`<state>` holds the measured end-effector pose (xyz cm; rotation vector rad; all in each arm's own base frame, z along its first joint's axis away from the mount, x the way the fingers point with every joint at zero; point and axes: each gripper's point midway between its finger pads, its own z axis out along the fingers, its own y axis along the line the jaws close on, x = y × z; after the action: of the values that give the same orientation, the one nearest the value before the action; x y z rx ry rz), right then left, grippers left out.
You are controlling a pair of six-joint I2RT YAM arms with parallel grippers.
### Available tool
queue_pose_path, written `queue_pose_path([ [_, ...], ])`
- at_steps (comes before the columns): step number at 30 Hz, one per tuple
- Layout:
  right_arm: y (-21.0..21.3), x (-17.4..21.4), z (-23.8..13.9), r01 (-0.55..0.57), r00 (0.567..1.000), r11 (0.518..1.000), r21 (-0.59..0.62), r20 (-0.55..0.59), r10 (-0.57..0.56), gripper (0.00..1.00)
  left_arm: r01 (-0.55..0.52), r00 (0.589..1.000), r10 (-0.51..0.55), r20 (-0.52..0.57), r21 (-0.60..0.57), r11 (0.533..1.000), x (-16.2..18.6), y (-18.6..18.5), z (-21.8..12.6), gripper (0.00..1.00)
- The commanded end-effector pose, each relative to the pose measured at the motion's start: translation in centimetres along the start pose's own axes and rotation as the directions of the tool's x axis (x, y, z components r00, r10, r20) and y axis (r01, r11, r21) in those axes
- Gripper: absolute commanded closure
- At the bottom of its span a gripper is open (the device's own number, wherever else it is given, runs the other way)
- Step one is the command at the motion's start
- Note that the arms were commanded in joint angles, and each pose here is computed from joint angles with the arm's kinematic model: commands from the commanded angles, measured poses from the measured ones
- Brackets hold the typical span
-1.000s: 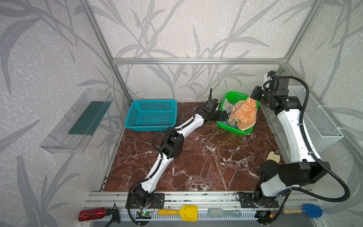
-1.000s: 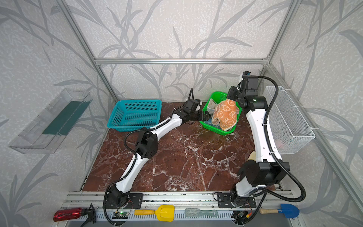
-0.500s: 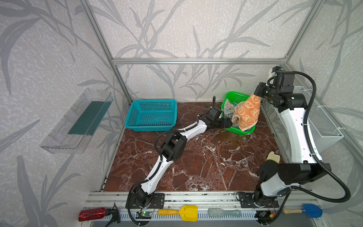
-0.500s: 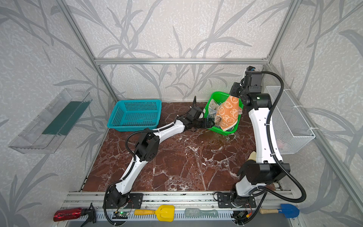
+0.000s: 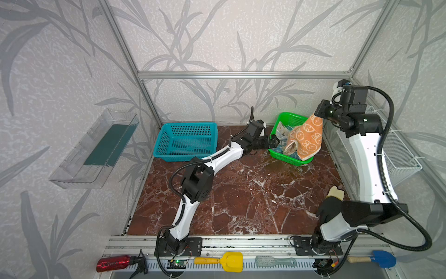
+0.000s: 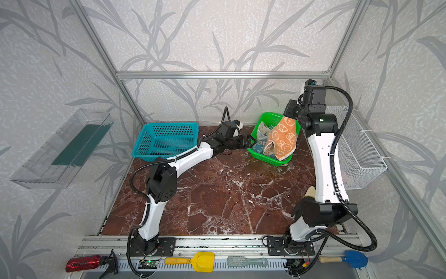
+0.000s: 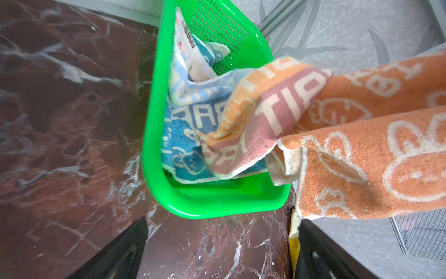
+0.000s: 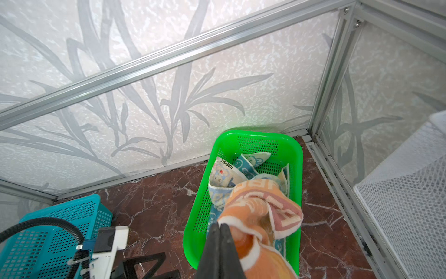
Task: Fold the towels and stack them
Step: 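Carry the orange towel out and lay it on the table beside the green basket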
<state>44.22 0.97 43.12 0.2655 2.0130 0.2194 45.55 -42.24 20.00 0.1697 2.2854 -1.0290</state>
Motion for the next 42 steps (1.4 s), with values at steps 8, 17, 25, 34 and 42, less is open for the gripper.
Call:
queue_pose_path([
  [8,12.4,2.2,-3.4,0.154,0.987,0.94,-0.304,-0.004,-0.163,0.99,-0.012,0.981,0.026,0.193,-0.075,0.997,-4.3,0.3,-12.3,0.01],
  [17,20.2,5.1,-2.6,0.096,0.988,0.869,-0.485,-0.061,-0.143,0.99,0.038,0.953,0.023,0.301,-0.198,0.979,-2.1,3.4,-21.8,0.01],
  [25,19.7,16.0,4.1,0.003,0.945,0.888,-0.46,-0.29,-0.154,1.0,0.116,0.963,-0.038,0.267,-0.28,0.953,2.1,7.6,-23.8,0.01],
  [34,13.0,29.7,7.9,0.06,0.807,0.949,-0.31,-0.545,-0.229,0.96,0.156,0.976,-0.097,0.196,-0.314,0.937,5.9,10.0,-23.4,0.01],
  [42,9.1,31.1,7.3,0.214,0.788,0.954,-0.209,-0.541,-0.295,0.29,0.163,0.981,-0.114,0.159,-0.339,0.927,7.7,11.2,-23.2,0.01],
])
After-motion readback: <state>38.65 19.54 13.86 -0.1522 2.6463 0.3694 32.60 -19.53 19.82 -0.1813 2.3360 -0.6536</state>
